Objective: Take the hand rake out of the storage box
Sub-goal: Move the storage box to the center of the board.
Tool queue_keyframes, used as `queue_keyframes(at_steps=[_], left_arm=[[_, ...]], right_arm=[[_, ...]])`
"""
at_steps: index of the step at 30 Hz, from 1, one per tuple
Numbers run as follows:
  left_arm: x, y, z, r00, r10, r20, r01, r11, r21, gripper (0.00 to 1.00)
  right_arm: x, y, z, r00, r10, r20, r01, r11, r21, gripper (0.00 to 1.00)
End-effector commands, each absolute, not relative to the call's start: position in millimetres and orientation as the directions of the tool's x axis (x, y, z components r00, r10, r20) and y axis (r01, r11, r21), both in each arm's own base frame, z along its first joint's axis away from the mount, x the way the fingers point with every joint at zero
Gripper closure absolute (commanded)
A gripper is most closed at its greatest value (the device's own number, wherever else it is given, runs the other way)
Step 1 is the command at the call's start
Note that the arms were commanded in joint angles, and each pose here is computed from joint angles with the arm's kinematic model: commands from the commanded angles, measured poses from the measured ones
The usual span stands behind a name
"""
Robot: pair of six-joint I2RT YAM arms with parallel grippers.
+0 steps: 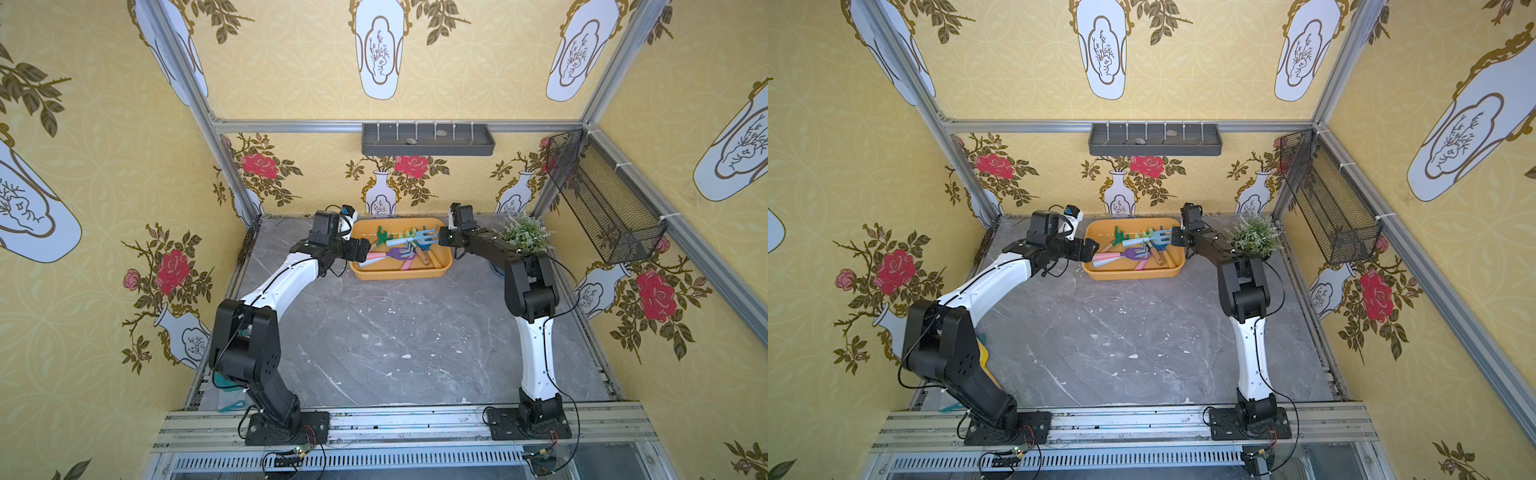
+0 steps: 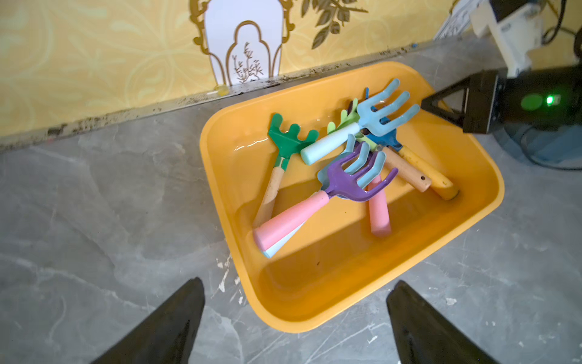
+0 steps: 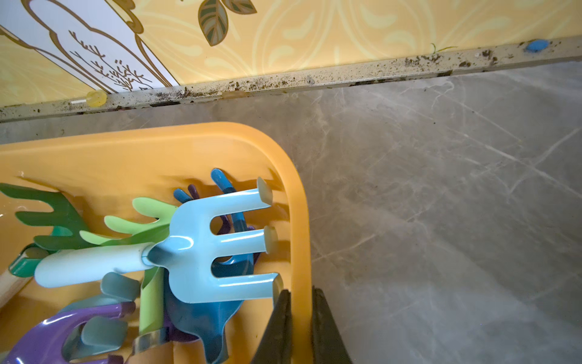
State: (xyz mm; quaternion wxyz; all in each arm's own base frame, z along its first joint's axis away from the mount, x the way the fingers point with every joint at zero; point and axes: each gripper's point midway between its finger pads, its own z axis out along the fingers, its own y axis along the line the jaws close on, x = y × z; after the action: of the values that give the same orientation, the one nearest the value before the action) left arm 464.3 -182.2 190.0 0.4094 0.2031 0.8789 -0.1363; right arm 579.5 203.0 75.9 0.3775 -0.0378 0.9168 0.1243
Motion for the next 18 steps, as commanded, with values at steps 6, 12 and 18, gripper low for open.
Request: queue_keyframes(at_steps=[6,12,18], left_arm=[[478.9,-200.3,155.1,-0.502,0.603,-0.621,0.719,0.689,0.089,0.09],[491.5,-214.6,126.3,-0.444,0.715,-0.54,0.801,0.587,0.119,0.32],[504.5,-216.1,106.3,-0.439,0.753,-0.491,0.818,0.561,0.129,0.34]], right_arm=[[552.7,206.7,137.8,-0.646,0.043,-0.762,-0.23,0.941,0.248,0.24],[485.9,213.5,158.8,-0.65,0.036,-0.759,-0.273,0.921,0.277,0.03],[432.1,232.0,157.5,-0.658,-0.005,-0.753,-0.33,0.901,0.282,0.02]])
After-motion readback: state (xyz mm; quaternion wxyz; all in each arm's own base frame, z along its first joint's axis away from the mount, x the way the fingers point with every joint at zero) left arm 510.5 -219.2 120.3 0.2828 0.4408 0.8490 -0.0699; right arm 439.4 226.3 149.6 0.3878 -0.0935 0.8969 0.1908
